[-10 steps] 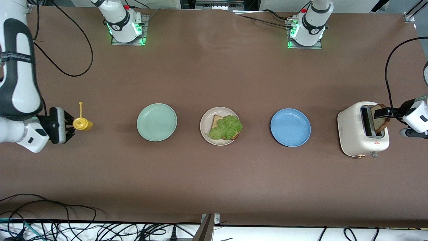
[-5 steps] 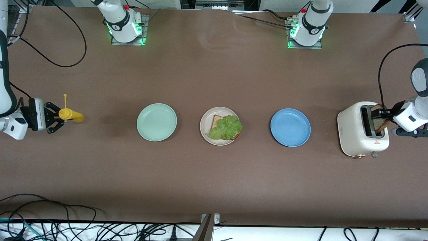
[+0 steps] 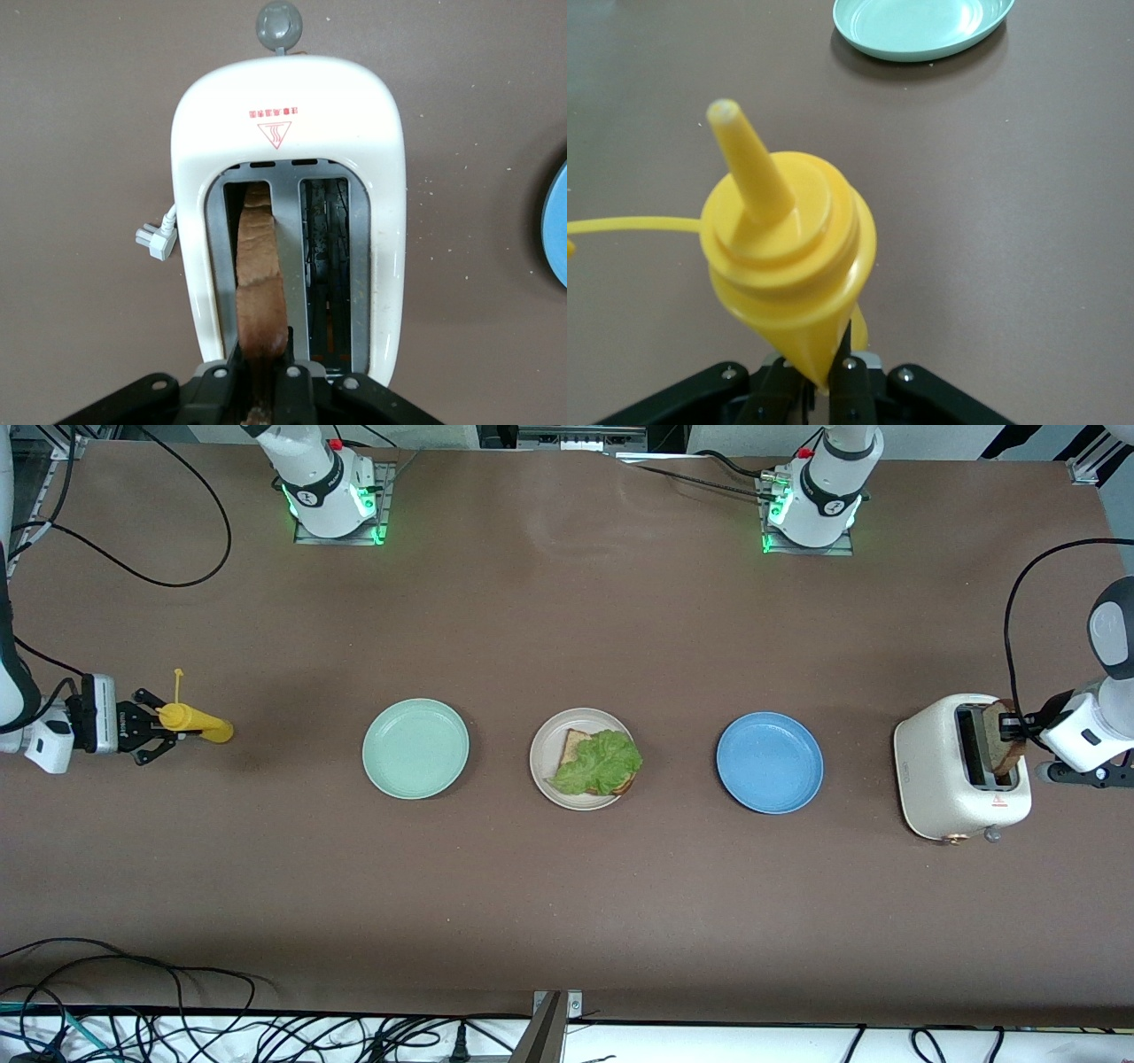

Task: Make sandwich on beige plate with both arms
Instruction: 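Return the bottle to the table while the left gripper grasps the toast, then lift the toast from the toaster with the left gripper toward the beige plate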

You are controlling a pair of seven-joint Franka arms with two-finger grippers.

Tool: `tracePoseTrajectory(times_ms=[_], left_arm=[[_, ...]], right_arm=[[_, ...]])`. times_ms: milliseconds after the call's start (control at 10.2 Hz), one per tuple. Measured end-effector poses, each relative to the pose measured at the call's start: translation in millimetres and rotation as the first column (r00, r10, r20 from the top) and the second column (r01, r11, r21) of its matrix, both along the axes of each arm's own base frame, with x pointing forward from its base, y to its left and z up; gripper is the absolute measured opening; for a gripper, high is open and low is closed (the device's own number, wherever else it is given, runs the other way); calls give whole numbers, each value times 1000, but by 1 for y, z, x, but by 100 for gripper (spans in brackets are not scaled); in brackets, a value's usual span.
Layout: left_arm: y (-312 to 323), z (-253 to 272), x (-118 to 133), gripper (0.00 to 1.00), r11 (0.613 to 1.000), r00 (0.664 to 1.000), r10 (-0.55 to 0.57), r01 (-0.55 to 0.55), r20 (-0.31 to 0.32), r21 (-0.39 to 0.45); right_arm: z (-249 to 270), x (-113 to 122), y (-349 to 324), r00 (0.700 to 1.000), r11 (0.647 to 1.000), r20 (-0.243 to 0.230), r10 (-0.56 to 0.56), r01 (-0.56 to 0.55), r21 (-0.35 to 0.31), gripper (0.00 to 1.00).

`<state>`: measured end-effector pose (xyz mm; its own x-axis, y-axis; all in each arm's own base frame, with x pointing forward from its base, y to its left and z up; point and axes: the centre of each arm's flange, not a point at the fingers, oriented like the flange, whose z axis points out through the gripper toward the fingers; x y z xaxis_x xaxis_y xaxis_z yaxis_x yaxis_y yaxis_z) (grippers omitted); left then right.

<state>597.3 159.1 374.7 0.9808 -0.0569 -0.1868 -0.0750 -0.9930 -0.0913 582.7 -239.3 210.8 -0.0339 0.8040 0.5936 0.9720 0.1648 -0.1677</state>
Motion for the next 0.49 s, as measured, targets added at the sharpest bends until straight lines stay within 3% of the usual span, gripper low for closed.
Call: tracePoseTrajectory(times_ms=[489], left_arm=[[-28, 69, -4, 9, 1000, 998, -19, 19, -53, -1]], right_arm=[[-13, -1, -6, 999, 1000, 33, 20, -21, 6, 8]])
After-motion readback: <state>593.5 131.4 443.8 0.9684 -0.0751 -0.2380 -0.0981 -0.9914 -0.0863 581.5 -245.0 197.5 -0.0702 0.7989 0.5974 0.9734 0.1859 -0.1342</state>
